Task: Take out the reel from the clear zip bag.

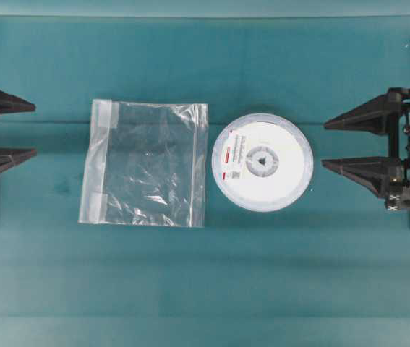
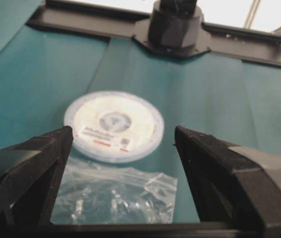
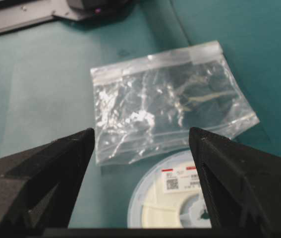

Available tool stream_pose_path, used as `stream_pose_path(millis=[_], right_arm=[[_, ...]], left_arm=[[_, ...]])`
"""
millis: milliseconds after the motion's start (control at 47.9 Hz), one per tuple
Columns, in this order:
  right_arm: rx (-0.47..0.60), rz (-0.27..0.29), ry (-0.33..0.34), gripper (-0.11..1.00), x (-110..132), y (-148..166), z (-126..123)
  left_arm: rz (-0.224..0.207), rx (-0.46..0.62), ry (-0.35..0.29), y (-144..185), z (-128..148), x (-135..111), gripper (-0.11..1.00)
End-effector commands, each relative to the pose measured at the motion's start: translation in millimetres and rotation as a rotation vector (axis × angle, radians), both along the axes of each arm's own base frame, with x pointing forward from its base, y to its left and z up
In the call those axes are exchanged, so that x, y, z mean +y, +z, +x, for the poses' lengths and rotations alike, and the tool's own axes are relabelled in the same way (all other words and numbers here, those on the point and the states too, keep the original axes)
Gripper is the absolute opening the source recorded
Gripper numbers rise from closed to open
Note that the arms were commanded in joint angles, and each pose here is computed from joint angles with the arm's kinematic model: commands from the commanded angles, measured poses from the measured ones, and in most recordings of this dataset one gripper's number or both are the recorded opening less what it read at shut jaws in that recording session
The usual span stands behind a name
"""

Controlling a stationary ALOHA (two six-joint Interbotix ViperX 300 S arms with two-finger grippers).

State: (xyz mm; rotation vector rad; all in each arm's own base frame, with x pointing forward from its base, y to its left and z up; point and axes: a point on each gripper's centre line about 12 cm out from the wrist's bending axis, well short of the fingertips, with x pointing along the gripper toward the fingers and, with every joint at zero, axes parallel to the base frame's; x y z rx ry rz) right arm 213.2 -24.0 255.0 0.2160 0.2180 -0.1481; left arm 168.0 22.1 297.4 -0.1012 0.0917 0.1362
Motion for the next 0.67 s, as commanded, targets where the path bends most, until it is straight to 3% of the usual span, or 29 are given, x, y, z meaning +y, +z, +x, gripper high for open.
stream_pose_path(millis=[0,648], right_arm=[[-0.013,-0.013,0.002,0.92,0.1,3.4,0.9],[-0.027,-0.013,0.001,0.91,0.3,6.4,-0.9]], left_arm=[[0.002,-0.003,-0.001,6.8,1.6,0.0,0.92],[0.005,0.01,-0.001,3.0,1.5,0.0,0.92]])
